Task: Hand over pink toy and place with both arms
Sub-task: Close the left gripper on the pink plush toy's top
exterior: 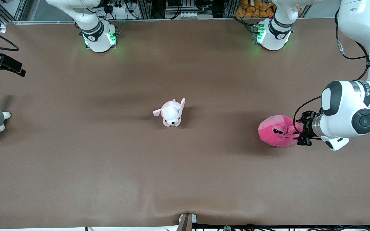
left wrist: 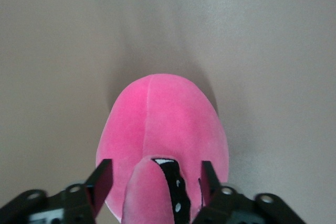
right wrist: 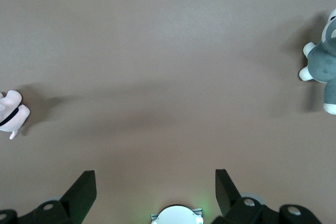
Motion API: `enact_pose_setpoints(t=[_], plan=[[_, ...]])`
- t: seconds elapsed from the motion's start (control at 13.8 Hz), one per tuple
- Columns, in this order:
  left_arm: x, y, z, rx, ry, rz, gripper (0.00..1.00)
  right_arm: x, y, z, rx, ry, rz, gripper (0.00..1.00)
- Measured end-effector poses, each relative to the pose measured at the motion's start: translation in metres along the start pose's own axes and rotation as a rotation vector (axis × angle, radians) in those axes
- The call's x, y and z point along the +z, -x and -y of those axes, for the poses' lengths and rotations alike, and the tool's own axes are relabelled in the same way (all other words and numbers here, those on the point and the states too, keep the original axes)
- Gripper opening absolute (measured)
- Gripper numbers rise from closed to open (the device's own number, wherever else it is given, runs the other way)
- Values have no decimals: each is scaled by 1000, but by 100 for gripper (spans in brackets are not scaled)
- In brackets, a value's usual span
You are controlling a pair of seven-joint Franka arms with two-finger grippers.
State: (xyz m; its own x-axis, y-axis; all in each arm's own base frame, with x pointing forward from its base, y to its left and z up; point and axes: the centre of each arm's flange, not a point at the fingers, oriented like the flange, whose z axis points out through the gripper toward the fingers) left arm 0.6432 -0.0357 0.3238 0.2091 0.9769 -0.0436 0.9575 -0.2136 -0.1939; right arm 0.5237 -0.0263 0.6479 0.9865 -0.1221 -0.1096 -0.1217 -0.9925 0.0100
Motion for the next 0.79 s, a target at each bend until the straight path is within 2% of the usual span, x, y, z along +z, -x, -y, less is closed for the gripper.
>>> enact_pose_setpoints(t=[0.22,0.36,0.51,0.79], plan=[[-2,0,0,-14,6,-1,36,0,0,0,0,0,1,100],[-6,0,1,-14,14,-3,19,0,0,0,0,0,1,100],[-16,2,1,-12,34,-6,13,0,0,0,0,0,1,100],[-73,20,9,16,126,-19,13,0,0,0,0,0,1,100]])
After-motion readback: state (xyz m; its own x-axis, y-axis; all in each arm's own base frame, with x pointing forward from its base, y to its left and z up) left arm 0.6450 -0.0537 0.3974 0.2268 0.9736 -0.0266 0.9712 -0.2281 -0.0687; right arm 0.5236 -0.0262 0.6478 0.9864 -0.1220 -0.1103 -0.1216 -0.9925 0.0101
